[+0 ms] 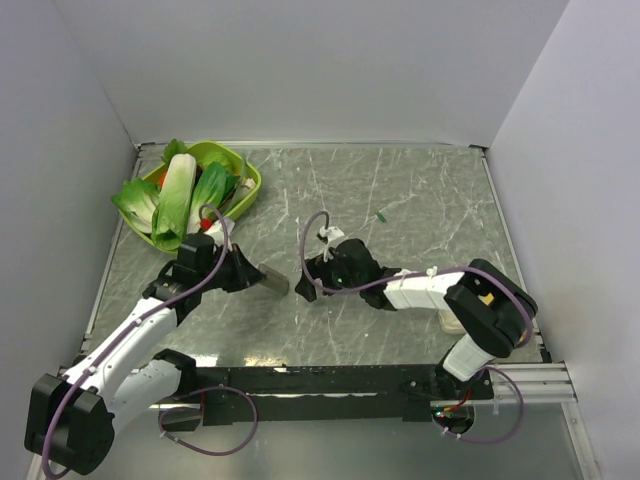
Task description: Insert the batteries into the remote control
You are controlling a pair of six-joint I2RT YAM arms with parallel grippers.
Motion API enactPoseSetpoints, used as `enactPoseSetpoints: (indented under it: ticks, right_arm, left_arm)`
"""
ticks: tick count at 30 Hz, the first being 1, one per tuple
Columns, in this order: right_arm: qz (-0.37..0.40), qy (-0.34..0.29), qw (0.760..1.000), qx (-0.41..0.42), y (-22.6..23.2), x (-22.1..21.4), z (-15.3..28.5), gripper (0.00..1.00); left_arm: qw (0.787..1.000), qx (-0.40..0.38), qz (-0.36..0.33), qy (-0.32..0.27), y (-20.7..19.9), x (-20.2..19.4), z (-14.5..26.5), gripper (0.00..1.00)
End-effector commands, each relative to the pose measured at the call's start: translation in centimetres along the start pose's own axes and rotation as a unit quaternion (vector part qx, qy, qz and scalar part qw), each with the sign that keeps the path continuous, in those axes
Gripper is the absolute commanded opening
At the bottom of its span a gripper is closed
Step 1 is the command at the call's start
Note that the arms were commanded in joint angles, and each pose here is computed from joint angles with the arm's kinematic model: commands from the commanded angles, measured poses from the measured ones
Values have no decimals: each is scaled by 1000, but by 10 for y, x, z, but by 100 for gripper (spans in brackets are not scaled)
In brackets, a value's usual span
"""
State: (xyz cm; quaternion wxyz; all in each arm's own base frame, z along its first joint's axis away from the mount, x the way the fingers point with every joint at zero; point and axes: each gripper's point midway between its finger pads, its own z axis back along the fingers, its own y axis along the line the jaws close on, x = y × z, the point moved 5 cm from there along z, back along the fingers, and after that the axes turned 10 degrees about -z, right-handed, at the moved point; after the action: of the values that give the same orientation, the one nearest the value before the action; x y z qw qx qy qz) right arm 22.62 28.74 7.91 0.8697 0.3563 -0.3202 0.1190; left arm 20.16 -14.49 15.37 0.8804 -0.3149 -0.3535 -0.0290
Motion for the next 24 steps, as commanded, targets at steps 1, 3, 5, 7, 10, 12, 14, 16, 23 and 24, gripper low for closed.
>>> enactPoseSetpoints:
  ticks: [1,3,5,7,10,12,14,16,23,24]
  right_arm:
    - [200,-108,959,168,46,42,15,98]
    - [266,-113,938,191,47,40,15,98]
    - [298,-108,925,210,51,40,11,98]
    - [332,-97,907,243,57,37,9,98]
    - [348,-81,896,262,65,40,-1,97]
    - [352,-78,894,265,65,37,-8,96]
    - [352,-72,895,266,63,34,-13,96]
    - [356,-66,892,272,67,30,-16,95]
    - [353,-50,895,266,65,11,-34,92]
    - [353,-52,896,263,65,11,-35,90]
  left_arm:
    - [998,-42,-41,13,-11,3,1,1]
    - [997,-51,-50,21,-12,3,0,1]
    - [996,-68,-57,32,-16,2,-1,1]
    - [995,-76,-56,44,-17,-1,-3,1]
    - [994,-83,-61,43,-19,1,-2,1]
    - [994,-86,-65,37,-21,4,0,1]
    - [993,-88,-65,34,-23,6,0,1]
    - [993,-91,-62,32,-24,7,0,1]
    - [993,-114,-38,18,-32,10,1,1]
    - [992,-117,-38,15,-33,12,1,1]
